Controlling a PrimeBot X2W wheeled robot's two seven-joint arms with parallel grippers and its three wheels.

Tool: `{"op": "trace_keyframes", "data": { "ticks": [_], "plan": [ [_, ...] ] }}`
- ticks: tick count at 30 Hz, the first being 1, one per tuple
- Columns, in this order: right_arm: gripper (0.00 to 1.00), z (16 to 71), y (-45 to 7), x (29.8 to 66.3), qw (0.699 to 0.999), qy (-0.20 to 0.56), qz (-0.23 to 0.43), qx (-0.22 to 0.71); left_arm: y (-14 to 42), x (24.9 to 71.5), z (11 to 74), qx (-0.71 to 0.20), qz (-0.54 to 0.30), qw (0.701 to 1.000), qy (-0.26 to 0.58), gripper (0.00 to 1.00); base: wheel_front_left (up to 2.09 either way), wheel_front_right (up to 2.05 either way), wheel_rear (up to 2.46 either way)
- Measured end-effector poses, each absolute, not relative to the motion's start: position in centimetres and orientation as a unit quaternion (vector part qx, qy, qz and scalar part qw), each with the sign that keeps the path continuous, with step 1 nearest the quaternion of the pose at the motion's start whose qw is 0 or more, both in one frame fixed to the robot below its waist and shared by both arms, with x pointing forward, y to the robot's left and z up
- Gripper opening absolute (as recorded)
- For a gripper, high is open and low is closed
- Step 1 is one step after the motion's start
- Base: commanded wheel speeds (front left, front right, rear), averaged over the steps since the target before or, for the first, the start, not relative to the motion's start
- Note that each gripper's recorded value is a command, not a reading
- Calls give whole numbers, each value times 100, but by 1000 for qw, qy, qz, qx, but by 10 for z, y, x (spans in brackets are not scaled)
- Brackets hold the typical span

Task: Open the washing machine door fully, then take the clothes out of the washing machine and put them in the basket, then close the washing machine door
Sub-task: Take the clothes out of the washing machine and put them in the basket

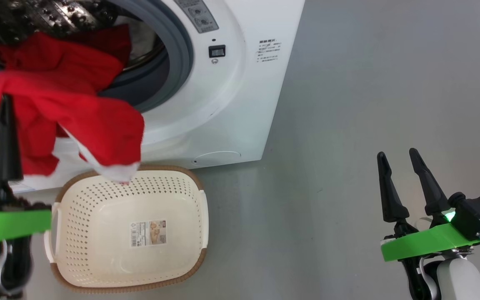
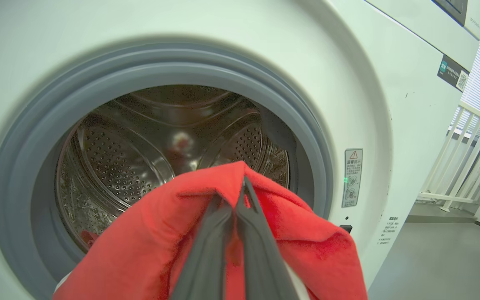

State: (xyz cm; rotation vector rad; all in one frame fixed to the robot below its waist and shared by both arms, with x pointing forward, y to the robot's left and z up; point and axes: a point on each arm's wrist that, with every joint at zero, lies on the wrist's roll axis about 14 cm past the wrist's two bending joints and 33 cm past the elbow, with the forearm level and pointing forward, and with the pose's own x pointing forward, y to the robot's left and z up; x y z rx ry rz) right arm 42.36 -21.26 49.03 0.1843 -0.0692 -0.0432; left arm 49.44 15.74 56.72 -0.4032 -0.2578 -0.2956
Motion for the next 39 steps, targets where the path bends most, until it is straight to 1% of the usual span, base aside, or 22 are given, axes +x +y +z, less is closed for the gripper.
{"op": "trace_keyframes", "data": {
  "ticks": [10,14,17,28,33,39],
  "plan": [
    [100,481,-210,423,995,-22,-19,94,158,473,504,-194,-128,972,-37,0,0,0,0],
    [100,477,-208,424,995,-16,-17,93,153,468,472,-177,-128,976,10,0,0,0,0],
    [100,474,-207,424,995,-12,-16,93,152,466,457,-168,-127,977,31,0,0,0,0],
    [100,459,-209,427,996,8,-19,90,146,453,378,-166,-113,969,147,0,0,0,0],
    [100,458,-211,437,996,4,-21,87,142,457,350,-156,-117,963,185,0,0,0,0],
    [100,445,-214,441,996,18,-25,86,137,460,316,-134,-130,955,231,0,0,0,0]
  ]
}}
